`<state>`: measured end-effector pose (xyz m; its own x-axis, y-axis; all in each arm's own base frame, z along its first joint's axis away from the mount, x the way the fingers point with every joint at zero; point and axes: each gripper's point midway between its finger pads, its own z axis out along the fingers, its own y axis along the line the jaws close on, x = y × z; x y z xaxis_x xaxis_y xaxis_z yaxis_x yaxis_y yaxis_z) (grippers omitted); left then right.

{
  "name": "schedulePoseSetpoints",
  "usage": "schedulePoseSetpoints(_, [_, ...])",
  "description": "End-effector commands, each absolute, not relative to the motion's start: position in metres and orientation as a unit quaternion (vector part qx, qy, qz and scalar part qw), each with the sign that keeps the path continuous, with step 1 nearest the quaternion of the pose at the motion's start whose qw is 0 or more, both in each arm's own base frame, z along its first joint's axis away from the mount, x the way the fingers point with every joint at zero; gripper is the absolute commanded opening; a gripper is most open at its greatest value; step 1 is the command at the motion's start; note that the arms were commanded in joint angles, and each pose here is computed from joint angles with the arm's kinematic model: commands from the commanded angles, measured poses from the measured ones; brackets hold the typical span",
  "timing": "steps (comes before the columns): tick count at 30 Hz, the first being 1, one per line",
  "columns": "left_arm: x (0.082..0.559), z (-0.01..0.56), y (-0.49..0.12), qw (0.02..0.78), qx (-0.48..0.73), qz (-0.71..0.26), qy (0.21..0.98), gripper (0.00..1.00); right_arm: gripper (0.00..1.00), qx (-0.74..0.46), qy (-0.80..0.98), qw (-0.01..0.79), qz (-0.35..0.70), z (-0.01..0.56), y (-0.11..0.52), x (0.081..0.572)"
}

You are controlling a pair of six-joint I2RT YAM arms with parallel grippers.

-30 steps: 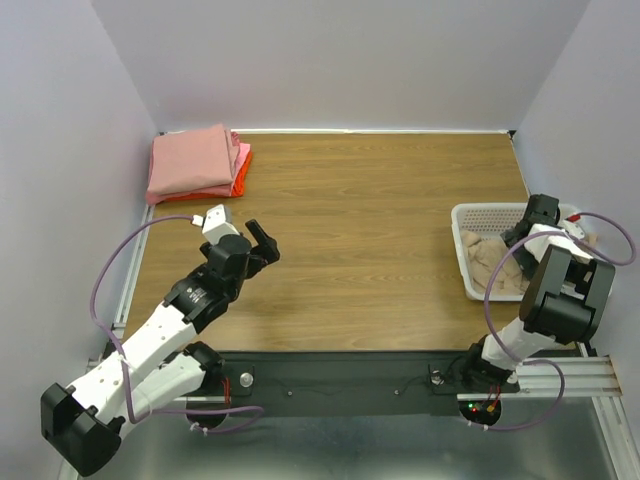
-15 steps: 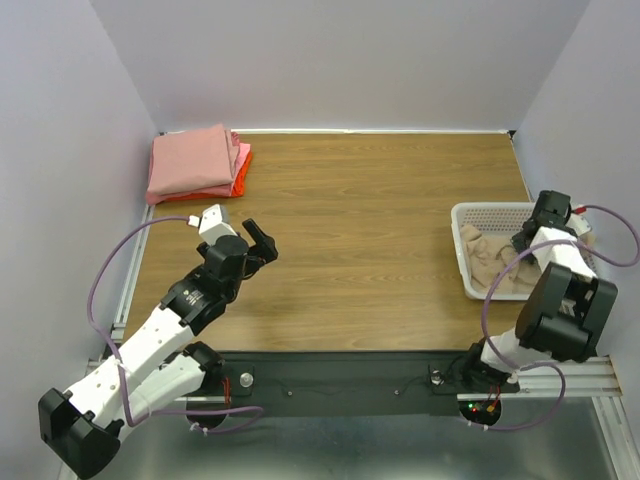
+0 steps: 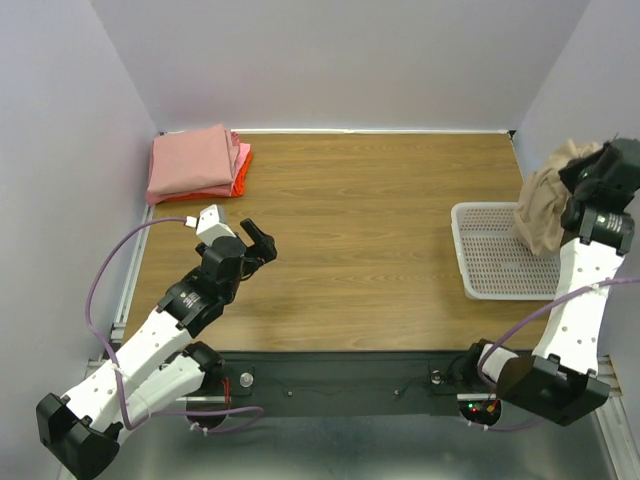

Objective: Fold and stack the t-shirts
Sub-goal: Move the tshirt to the center of the board

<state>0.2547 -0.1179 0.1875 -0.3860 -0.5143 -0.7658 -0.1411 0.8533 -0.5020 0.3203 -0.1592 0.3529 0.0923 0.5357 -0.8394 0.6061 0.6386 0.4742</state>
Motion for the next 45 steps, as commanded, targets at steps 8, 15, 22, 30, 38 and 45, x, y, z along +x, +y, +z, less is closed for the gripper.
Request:
schedulePoseSetpoints(8, [0.256,0.206,-0.120,0.536,-0.208,-0.208,0.791,0.98,0.00,0.083,0.704,0.664,0.237,0.492,0.010,0.388])
schedulePoseSetpoints(15, [0.252,0.208,-0.117,0.532,-0.227,-0.216,0.787,0.98,0.00,-0.130,0.713,0.571,0.385,0.488,0.172,0.393])
schedulePoseSetpoints(22, [0.246,0.210,-0.111,0.522,-0.255,-0.219,0.785,0.98,0.06,-0.173,0.743,0.516,0.388,0.427,0.194,0.393])
schedulePoseSetpoints(30, [0.240,0.197,-0.096,0.500,-0.297,-0.182,0.793,0.98,0.85,0.008,0.884,0.446,0.138,0.244,0.103,0.419])
schedulePoseSetpoints(38, [0.245,0.167,-0.090,0.477,-0.332,-0.138,0.802,0.98,1.00,-0.019,0.876,0.438,0.202,0.236,0.131,0.384])
schedulePoseSetpoints(45, [0.279,0.151,-0.098,0.464,-0.305,-0.119,0.823,0.98,1.00,0.017,0.901,0.396,0.175,0.177,0.150,0.328])
